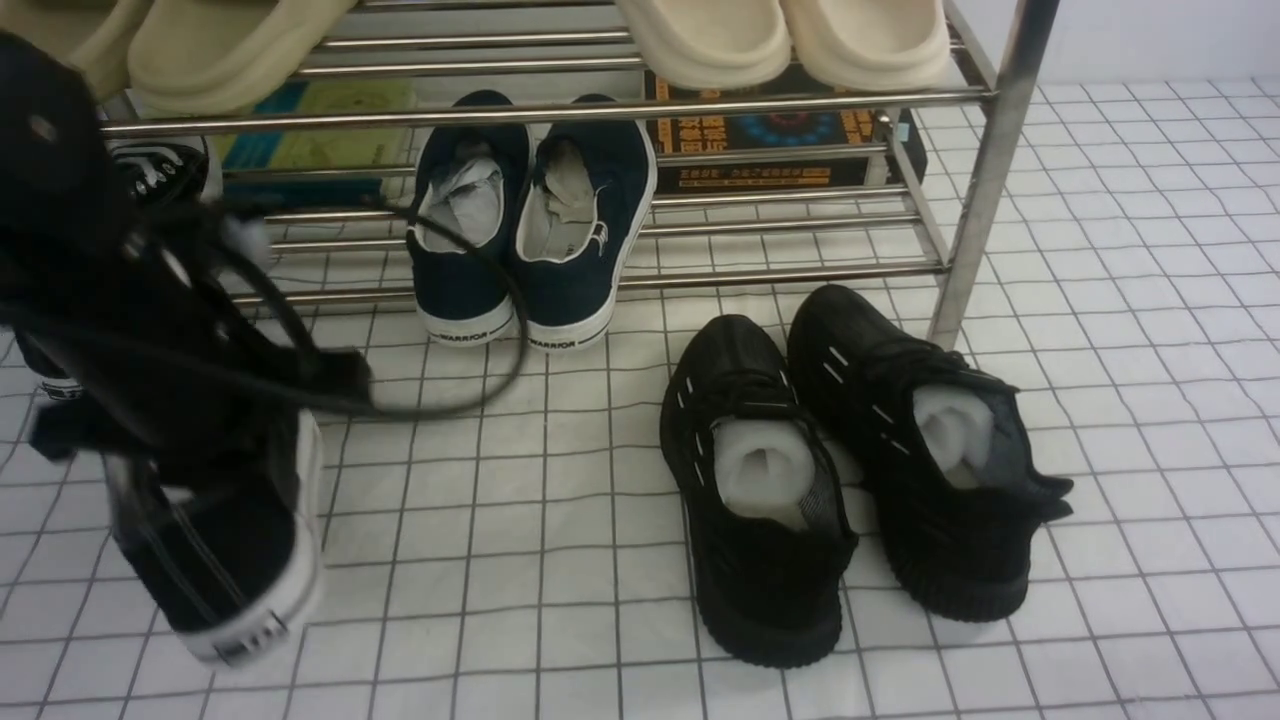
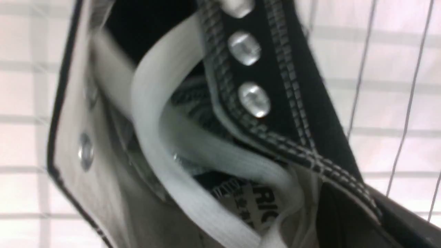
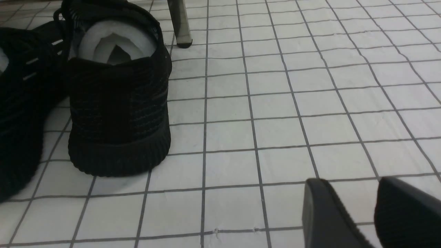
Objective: Take the shoes off the shelf with your hand from the white checkered tablecloth.
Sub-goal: 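Set the held shoe down on the floor in front of the rack with the left gripper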
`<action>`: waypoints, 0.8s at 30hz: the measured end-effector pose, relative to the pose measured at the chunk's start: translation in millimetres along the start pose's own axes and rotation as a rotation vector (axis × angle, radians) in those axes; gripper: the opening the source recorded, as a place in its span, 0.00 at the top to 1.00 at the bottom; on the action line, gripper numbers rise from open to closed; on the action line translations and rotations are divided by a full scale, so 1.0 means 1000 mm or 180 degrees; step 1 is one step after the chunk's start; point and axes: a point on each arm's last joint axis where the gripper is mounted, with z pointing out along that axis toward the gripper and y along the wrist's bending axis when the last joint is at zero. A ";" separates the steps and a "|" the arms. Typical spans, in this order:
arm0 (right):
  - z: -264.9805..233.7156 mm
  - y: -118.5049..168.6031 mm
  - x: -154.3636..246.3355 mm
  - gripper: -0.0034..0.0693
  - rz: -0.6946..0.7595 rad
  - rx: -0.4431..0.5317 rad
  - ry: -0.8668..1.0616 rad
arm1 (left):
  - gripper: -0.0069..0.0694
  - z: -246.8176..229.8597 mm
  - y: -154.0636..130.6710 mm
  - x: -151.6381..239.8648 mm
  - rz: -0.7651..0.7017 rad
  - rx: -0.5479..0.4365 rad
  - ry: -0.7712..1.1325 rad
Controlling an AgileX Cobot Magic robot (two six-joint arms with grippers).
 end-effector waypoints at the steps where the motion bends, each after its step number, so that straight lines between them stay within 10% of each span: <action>1: 0.000 0.000 0.000 0.62 0.0000 0.0000 0.0000 | 0.90 0.005 -0.004 0.003 -0.0025 -0.0024 -0.0020; 24: 0.000 0.000 0.000 0.62 0.0000 0.0000 0.0000 | 0.85 0.056 -0.024 -0.008 0.0319 -0.0238 -0.0304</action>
